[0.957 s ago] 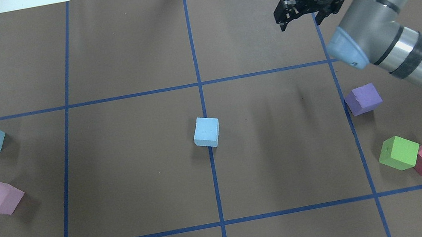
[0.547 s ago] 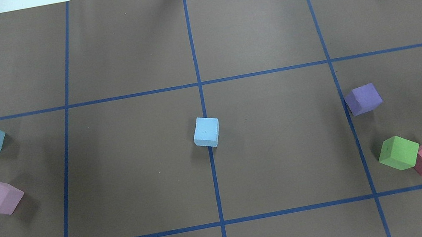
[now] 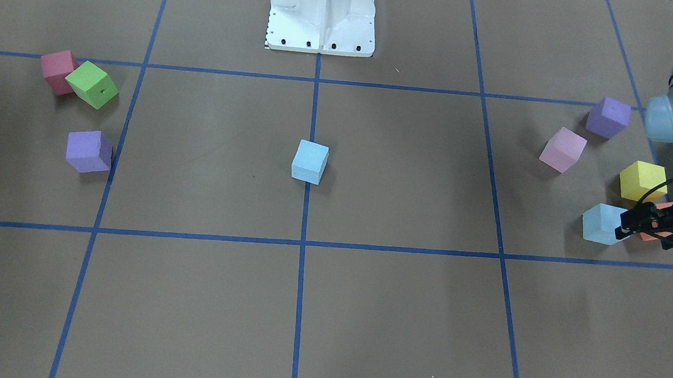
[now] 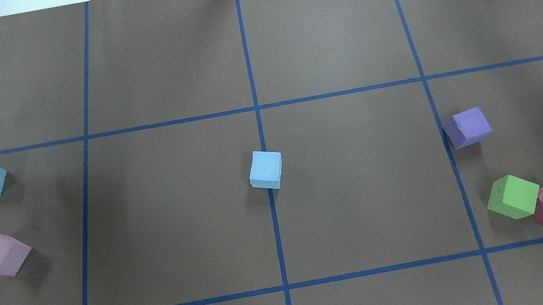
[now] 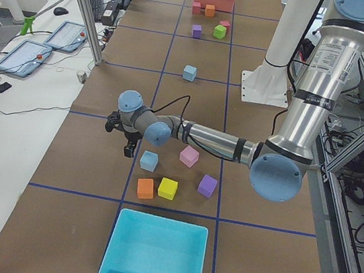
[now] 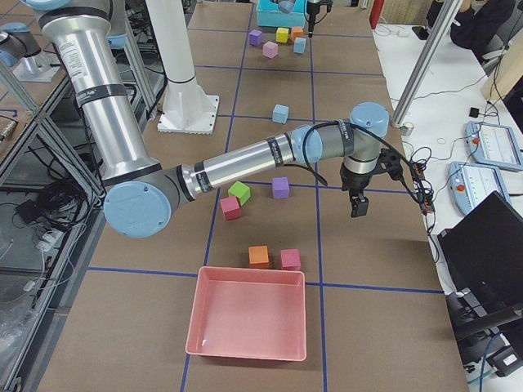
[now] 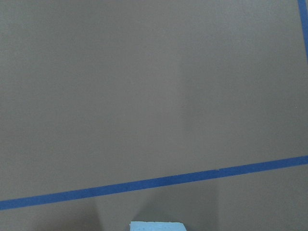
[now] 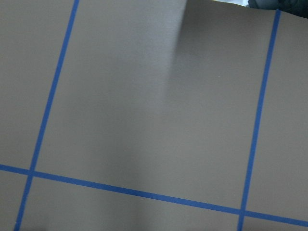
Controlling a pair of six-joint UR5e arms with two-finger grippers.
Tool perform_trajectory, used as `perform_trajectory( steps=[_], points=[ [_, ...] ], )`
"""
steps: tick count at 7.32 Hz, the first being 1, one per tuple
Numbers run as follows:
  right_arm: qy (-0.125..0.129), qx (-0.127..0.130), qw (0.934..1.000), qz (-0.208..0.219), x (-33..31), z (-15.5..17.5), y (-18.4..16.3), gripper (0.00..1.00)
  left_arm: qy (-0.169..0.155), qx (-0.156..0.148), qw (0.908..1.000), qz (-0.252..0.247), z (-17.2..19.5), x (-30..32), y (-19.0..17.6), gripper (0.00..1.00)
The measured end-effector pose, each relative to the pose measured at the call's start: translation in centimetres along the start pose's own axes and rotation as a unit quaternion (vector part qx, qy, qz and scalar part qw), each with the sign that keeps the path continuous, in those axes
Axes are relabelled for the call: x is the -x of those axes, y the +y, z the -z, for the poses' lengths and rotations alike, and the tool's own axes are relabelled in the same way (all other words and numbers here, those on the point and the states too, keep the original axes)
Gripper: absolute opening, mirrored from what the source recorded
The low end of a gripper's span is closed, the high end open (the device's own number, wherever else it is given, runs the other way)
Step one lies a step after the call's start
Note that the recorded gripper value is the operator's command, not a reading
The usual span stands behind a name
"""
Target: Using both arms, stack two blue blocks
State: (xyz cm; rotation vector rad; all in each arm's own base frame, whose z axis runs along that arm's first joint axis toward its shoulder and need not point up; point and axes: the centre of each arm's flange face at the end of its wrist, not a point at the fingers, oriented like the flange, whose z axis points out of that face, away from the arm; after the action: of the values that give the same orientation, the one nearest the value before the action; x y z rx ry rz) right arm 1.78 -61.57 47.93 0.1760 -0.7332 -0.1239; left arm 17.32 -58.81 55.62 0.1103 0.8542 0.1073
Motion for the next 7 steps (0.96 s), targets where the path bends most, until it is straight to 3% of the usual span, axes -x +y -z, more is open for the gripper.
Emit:
perform_trajectory(
  steps=[7],
  points=[
    [0.004,-0.002,0.9999,-0.014,-3.6,0.5,2.0,1.00,-0.016,0.011,0.9998,0.003,-3.0,1.5,3.1,0.98]
  ],
)
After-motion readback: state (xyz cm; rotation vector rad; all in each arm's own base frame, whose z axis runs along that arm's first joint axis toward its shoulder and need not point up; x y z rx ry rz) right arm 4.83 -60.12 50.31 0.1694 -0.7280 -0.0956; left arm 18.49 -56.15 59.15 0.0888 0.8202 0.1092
